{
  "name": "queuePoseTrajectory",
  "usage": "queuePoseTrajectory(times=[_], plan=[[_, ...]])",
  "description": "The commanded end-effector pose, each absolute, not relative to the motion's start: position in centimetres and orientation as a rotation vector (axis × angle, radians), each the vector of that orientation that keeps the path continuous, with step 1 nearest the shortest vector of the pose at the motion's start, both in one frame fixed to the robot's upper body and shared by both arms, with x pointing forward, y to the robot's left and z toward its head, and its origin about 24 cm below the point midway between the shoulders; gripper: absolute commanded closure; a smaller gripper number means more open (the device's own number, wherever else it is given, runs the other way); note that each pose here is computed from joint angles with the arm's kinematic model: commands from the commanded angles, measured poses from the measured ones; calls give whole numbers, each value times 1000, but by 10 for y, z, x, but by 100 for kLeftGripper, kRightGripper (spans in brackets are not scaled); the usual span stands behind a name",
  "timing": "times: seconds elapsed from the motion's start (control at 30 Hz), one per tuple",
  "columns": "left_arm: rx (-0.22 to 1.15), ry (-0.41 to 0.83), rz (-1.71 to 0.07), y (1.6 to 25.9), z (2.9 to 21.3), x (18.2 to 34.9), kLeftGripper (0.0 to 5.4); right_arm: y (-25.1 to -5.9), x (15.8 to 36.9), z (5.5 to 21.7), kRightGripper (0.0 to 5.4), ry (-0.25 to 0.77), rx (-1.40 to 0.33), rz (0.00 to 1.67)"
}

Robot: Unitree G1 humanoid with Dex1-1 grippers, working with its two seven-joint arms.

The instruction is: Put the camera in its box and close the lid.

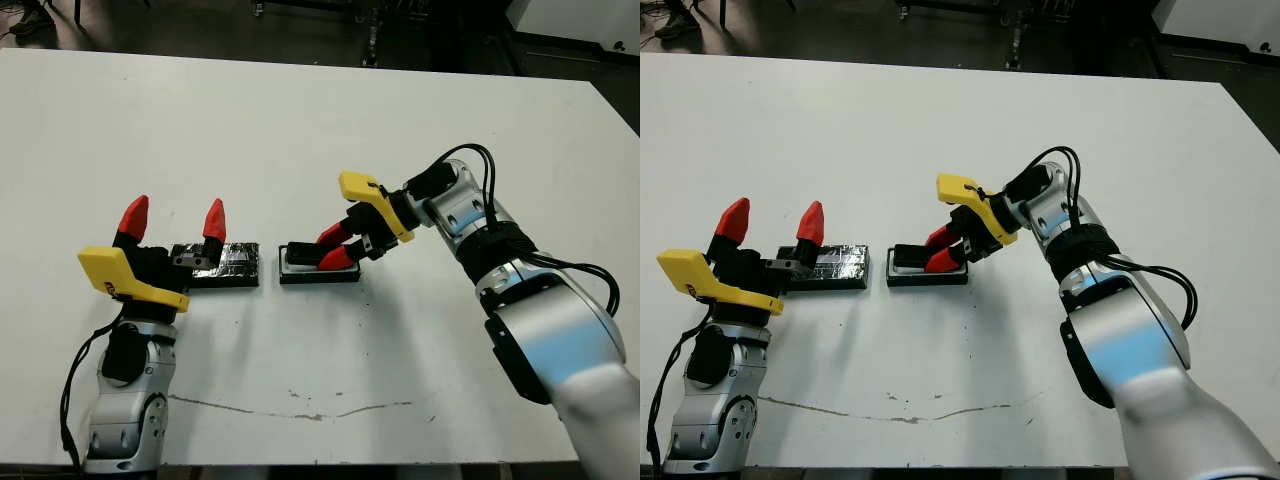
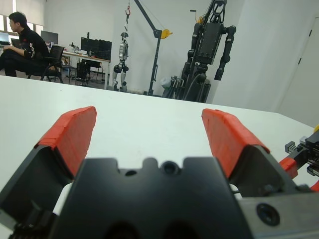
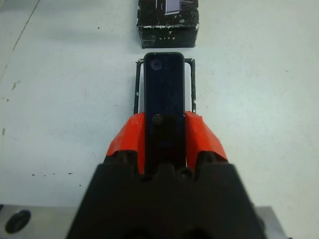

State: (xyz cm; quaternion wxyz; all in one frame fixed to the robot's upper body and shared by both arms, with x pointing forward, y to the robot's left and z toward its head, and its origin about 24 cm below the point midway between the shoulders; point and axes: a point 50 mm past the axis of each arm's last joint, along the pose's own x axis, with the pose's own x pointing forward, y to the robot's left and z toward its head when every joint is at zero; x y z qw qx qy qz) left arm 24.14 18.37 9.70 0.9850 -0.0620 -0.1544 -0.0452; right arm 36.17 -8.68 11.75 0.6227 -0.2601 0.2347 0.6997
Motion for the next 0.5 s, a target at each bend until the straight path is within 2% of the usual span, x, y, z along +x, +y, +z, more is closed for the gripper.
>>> queuePoseTrajectory(times=[0.03,0.2,0.3,0.33,0.5], plan=[[-125,-295,-90,183,94,241,0,-98,363,115,374,603,-623,1576],[-125,-295,-90,183,94,241,0,-98,362,114,368,592,-603,1582],[-131,-296,-88,183,94,241,0,-97,363,115,326,601,-601,1568],[-131,-296,-87,183,94,241,0,-98,364,115,296,603,-601,1563],[-127,-295,-86,183,93,241,0,-98,364,116,244,599,-597,1564]])
